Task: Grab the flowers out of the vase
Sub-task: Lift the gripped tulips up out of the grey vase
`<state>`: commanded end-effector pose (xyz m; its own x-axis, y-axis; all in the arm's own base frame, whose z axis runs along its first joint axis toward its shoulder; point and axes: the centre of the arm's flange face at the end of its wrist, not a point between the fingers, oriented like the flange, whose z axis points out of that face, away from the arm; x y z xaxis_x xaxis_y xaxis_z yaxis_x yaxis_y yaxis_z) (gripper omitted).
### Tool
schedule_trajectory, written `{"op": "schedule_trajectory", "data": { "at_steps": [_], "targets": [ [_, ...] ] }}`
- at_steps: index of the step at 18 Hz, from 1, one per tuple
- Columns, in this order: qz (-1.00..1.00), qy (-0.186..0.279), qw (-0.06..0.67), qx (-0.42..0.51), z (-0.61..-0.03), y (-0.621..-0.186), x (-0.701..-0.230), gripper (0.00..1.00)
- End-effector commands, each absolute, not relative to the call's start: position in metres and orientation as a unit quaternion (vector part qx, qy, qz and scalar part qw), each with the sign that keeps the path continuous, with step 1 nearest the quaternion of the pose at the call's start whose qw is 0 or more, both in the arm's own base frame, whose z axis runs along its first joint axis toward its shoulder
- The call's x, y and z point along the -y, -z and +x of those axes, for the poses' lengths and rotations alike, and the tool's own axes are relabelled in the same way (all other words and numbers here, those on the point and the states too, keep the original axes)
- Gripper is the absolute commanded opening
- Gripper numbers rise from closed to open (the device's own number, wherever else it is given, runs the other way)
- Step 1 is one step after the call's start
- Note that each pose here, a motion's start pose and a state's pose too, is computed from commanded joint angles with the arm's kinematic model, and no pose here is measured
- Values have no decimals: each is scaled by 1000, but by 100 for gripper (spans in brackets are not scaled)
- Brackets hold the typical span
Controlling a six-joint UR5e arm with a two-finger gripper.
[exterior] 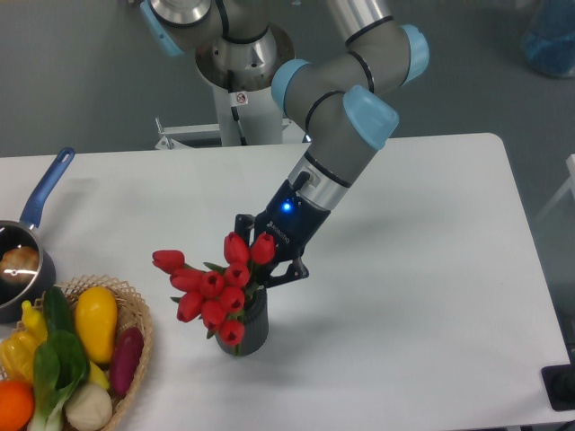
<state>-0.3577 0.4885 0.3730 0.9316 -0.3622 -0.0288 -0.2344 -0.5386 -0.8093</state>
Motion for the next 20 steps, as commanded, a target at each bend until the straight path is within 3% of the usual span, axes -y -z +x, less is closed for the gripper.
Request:
{"op": "schedule_trajectory", "data": {
  "at_steps": [10,20],
  "targets": [
    [-857,121,499,-44,-365,-455,-480,0],
    [-811,133,570,12,-397,-526,-426,0]
  ]
}}
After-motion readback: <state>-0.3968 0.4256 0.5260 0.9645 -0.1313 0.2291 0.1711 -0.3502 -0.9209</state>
